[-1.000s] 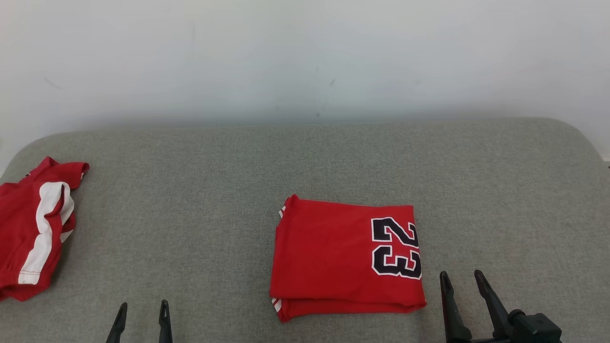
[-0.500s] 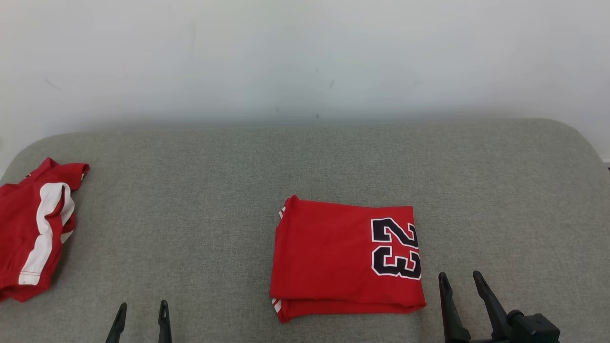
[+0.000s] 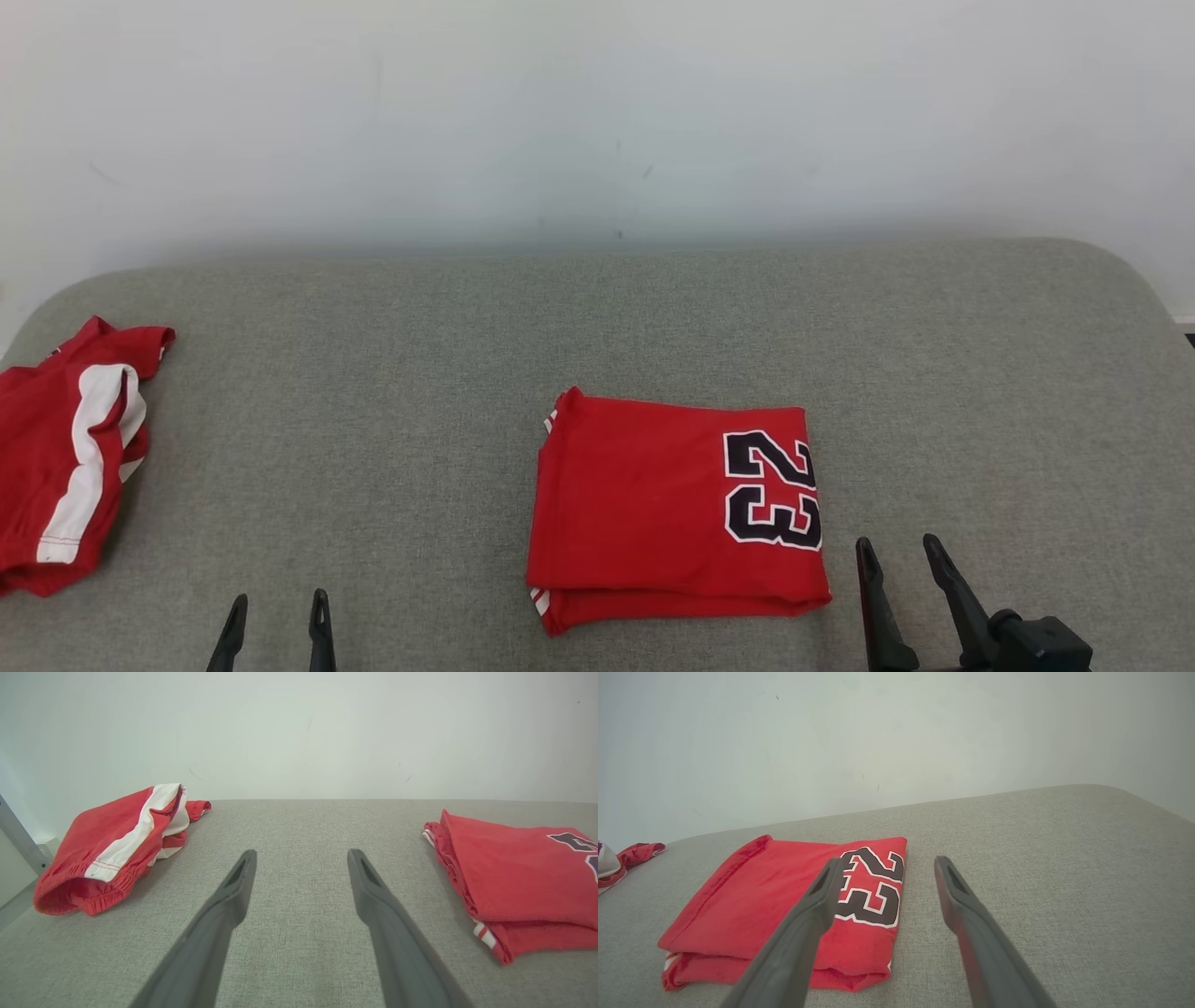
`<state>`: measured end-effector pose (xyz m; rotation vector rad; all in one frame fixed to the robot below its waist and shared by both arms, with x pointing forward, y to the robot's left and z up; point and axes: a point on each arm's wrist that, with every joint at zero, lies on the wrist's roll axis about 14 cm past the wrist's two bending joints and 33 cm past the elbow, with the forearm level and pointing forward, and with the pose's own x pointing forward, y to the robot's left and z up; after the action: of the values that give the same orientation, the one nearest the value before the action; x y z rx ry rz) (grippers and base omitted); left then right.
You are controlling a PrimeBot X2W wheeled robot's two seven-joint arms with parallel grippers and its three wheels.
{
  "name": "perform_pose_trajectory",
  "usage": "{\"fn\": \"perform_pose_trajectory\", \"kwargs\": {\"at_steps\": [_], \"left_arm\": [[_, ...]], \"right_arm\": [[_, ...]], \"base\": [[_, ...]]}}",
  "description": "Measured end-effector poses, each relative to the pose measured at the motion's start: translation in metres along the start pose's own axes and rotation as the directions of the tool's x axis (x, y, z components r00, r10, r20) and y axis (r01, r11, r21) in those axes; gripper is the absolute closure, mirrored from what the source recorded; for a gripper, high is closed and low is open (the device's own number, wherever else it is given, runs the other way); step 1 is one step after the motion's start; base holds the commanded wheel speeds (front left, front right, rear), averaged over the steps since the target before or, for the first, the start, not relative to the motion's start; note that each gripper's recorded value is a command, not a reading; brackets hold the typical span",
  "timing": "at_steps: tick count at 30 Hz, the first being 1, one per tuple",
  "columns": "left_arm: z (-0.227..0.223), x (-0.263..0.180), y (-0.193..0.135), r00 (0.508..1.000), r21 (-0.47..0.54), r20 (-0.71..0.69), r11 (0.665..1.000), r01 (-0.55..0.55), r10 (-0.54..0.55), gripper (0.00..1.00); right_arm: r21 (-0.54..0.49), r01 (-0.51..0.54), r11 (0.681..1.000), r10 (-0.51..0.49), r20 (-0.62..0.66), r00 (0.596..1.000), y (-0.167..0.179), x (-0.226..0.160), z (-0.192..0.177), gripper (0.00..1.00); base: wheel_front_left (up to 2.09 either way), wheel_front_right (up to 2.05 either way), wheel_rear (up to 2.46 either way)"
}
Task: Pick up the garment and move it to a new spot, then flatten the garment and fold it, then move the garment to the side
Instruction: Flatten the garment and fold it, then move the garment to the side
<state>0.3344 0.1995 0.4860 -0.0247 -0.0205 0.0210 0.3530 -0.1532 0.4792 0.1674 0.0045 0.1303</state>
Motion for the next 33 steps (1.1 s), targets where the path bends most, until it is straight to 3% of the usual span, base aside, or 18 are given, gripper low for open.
{"fn": "perform_pose_trajectory", "kwargs": {"at_steps": [10,15,23,33], "left_arm": [[-0.002,0.001,0.001,1.000,-0.003,-0.005,1.000,-0.001,0.001,0.00],[-0.004,0.004,0.002,1.000,-0.011,-0.011,1.000,-0.014,0.014,0.00],[-0.005,0.016,-0.002,1.000,-0.014,-0.015,1.000,0.002,-0.002,0.00],[-0.015,0.024,0.003,0.999,-0.011,-0.045,1.000,-0.015,0.014,0.00]], "right_arm": [[0.001,0.000,1.000,0.000,-0.016,1.000,0.000,0.003,-0.005,0.00],[-0.016,-0.045,0.999,0.046,0.046,0.998,0.010,0.036,0.019,0.00],[-0.021,-0.045,0.999,0.042,-0.123,0.991,0.004,0.080,-0.020,0.00],[0.014,-0.004,1.000,0.009,-0.361,0.933,-0.002,0.095,-0.082,0.00]], "base": [[0.00,0.00,0.00],[0.00,0.00,0.00],[0.00,0.00,0.00],[0.00,0.00,0.00]]}}
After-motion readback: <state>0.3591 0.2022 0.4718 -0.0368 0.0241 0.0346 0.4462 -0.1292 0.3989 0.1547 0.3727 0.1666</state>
